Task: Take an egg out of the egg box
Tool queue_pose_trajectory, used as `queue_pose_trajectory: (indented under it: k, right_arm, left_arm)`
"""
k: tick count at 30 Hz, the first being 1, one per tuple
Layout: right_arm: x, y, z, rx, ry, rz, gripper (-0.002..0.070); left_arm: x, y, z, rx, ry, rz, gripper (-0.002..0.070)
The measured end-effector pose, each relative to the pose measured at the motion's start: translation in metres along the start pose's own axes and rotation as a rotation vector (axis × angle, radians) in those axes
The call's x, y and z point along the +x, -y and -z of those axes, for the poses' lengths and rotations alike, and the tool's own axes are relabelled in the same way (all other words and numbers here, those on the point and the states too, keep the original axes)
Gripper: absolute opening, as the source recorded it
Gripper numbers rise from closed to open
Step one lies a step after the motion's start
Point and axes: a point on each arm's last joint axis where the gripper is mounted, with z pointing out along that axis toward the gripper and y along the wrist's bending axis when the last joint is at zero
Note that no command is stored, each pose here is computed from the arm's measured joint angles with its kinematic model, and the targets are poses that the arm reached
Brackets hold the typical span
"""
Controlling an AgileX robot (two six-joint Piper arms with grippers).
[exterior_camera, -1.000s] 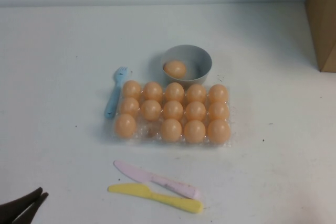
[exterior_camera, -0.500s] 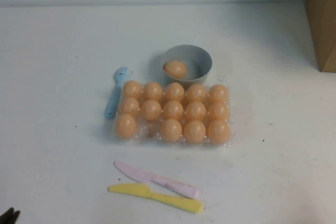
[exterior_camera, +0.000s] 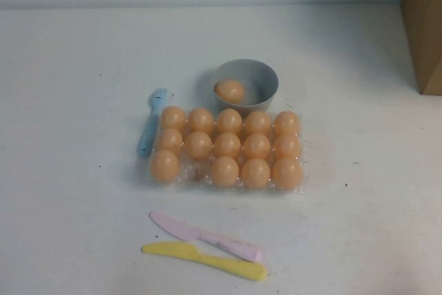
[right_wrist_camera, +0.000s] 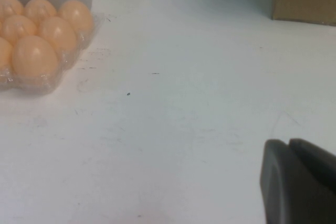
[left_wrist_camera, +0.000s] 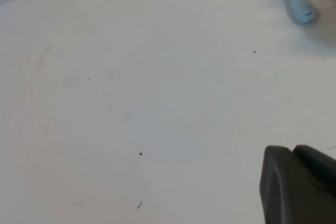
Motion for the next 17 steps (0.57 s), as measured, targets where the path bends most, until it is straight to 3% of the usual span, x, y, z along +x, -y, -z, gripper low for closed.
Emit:
queue_pose_trajectory:
  k: [8, 17]
  right_arm:
    - [0.0000, 0.0000, 0.0000, 0.000, 0.000, 0.000, -0.0017]
    - [0.0000, 0.0000, 0.0000, 0.000, 0.000, 0.000, -0.0017]
  left_arm:
    - [0.0000, 0.0000, 0.0000, 0.000, 0.000, 0.002, -0.0003]
    - [0.0000, 0.0000, 0.0000, 0.000, 0.000, 0.141, -0.0003]
